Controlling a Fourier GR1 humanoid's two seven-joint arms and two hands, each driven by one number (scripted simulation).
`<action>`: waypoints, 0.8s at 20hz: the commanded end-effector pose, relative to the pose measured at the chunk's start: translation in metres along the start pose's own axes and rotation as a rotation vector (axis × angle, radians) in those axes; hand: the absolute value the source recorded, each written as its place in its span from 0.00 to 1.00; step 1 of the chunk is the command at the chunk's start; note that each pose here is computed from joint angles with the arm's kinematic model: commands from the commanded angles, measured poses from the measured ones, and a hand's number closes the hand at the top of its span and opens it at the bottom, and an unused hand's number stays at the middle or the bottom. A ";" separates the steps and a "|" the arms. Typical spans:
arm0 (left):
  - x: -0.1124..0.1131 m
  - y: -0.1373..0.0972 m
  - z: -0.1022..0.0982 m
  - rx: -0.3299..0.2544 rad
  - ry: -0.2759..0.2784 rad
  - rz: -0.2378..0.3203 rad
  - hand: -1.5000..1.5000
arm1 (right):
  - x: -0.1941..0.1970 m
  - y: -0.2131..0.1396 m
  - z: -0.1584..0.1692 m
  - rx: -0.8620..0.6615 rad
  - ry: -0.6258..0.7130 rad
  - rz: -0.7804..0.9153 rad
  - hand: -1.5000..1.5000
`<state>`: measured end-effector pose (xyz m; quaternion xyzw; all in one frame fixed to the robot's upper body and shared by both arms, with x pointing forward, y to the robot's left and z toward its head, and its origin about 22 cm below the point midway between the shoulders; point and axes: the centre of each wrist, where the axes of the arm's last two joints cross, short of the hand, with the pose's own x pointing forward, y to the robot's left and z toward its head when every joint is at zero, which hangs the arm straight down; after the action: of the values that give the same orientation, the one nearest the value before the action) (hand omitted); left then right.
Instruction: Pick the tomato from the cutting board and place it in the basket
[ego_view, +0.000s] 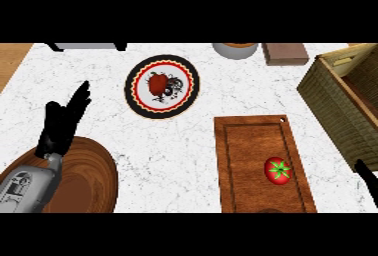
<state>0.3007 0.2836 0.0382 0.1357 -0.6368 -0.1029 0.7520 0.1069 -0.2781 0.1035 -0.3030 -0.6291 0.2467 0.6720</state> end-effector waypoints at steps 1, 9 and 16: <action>-0.018 -0.006 -0.010 -0.022 0.042 0.038 0.50 | -0.011 -0.002 -0.020 0.014 -0.015 -0.013 0.00; -0.014 -0.008 0.002 -0.003 0.040 0.028 0.50 | -0.016 0.048 -0.033 0.013 -0.018 -0.011 0.00; -0.014 -0.003 0.010 -0.020 0.051 0.043 0.50 | -0.015 0.051 -0.045 0.019 -0.024 0.006 0.00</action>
<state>0.2996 0.2855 0.0397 0.1347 -0.6360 -0.1025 0.7529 0.1514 -0.2607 0.0543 -0.2997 -0.6320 0.2552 0.6675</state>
